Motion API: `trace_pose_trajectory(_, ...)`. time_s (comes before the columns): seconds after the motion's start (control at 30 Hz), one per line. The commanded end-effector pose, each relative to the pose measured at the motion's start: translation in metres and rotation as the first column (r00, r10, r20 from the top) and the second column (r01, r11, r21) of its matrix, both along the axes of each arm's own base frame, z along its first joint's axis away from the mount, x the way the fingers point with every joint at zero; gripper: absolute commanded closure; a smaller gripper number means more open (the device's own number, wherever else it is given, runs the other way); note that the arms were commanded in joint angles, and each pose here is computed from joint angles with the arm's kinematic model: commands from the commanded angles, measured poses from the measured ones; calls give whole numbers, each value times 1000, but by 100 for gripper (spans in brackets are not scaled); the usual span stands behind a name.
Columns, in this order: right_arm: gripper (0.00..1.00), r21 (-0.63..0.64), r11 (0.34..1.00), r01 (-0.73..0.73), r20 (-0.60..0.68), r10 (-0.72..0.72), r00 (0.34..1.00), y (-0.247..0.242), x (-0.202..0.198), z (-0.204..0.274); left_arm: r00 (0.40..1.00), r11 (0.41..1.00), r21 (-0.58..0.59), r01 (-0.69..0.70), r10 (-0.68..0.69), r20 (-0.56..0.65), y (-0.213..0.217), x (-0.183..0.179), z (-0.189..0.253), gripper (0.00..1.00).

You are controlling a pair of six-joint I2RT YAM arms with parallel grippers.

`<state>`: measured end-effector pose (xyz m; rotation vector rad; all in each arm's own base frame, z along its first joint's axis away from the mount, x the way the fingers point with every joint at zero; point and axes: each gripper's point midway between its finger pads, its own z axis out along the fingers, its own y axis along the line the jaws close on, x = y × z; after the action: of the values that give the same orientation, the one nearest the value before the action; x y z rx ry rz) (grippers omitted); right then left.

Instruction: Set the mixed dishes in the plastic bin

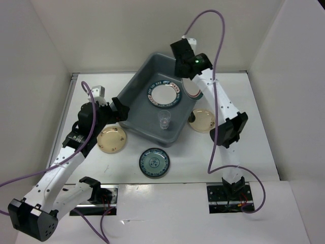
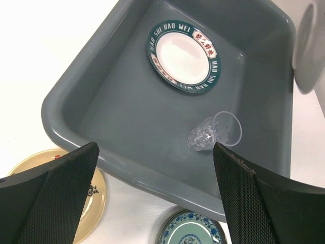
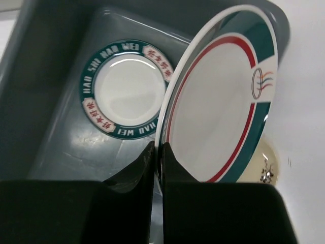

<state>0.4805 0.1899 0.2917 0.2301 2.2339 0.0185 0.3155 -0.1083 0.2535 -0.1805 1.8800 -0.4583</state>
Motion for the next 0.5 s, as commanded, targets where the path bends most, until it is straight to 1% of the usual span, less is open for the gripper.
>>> trace_pose_trajectory(0.0,99,-13,994,-107,267,107,958,36,14,76,996,999,-37,21,-18,82,-4,3,32,0)
trace_pose_trajectory(0.07,99,-67,989,-135,312,150,938,45,13,90,997,999,-34,21,-18,72,-4,2,29,0)
trace_pose_trajectory(0.17,99,-81,980,-180,307,196,931,58,15,85,998,999,-33,29,-27,61,-5,1,27,0)
trace_pose_trajectory(0.23,99,-92,974,-206,290,224,931,64,19,75,998,999,-43,27,-24,59,-5,0,29,0)
trace_pose_trajectory(0.27,99,-96,964,-249,266,266,927,75,17,65,998,998,-45,36,-33,58,-7,-1,29,0)
trace_pose_trajectory(0.47,99,-120,947,-299,203,318,926,98,33,19,999,997,-60,39,-37,35,-9,-3,25,0)
